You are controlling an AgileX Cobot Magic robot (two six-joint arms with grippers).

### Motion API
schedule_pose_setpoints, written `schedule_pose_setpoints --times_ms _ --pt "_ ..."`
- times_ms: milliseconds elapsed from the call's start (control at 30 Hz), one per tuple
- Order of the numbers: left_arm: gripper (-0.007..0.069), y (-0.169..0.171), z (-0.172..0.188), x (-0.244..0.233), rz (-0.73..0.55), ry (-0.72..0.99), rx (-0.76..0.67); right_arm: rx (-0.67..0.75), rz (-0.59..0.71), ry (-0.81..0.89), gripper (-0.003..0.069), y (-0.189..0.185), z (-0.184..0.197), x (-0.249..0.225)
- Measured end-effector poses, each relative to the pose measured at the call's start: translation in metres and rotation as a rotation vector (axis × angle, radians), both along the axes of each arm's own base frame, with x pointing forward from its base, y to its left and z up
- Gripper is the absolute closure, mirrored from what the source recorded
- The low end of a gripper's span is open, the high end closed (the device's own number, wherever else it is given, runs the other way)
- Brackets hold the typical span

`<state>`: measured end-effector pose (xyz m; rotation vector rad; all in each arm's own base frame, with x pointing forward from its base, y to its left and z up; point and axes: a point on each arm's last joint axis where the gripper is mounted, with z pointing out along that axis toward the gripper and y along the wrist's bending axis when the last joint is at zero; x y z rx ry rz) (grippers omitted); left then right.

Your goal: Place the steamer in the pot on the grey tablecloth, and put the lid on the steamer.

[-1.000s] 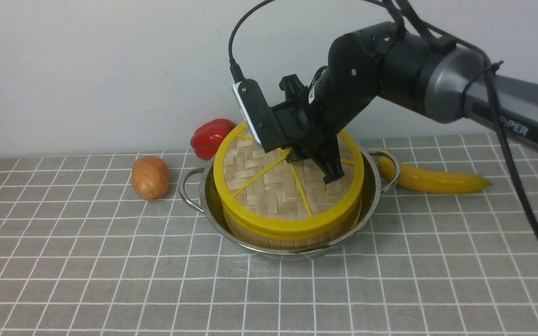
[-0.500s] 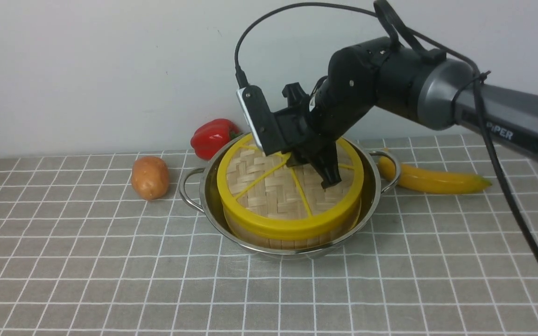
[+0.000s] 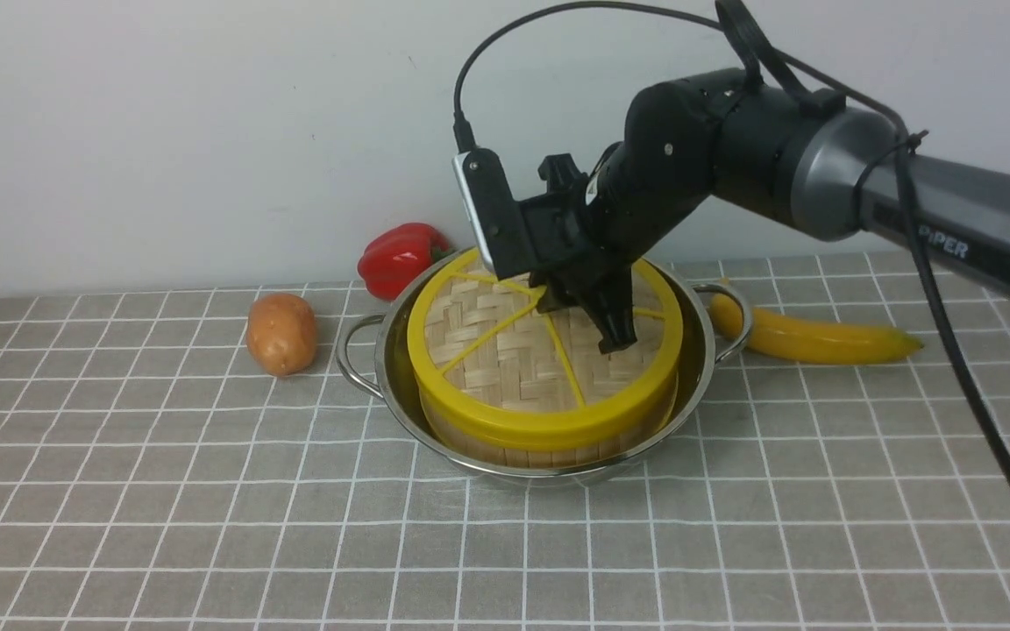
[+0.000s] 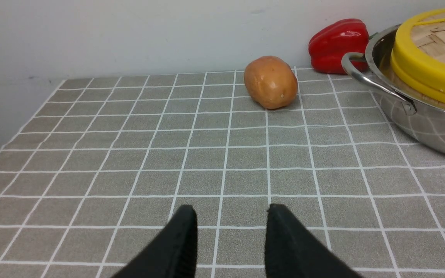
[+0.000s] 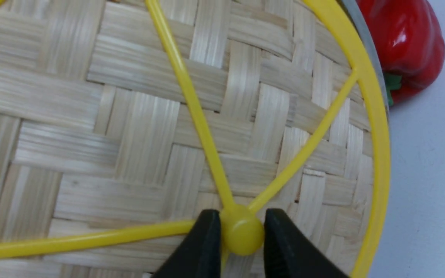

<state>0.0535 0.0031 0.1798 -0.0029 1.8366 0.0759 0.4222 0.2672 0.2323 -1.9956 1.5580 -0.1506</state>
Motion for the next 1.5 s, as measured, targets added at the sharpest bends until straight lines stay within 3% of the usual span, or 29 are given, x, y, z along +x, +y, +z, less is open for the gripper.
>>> schedule_pose_setpoints --times_ms 233,400,767,1000,1133,1500 --pt "0.0382 0.000 0.000 0.000 0.000 0.000 0.000 0.028 -0.031 -0.015 0.0274 0.001 0.002 0.002" --pt "0.0382 0.000 0.000 0.000 0.000 0.000 0.000 0.032 -0.035 -0.014 0.0229 0.000 0.007 0.000" --pt "0.0382 0.000 0.000 0.000 0.000 0.000 0.000 0.081 -0.058 -0.074 0.0284 -0.007 0.050 -0.010" --pt "0.0382 0.000 0.000 0.000 0.000 0.000 0.000 0.046 -0.050 -0.047 0.0328 -0.011 0.054 -0.015" --pt "0.0382 0.000 0.000 0.000 0.000 0.000 0.000 -0.058 -0.056 -0.015 0.0362 -0.019 0.050 -0.018" --pt "0.0382 0.000 0.000 0.000 0.000 0.000 0.000 -0.113 -0.134 -0.010 0.0372 -0.027 0.048 -0.016"
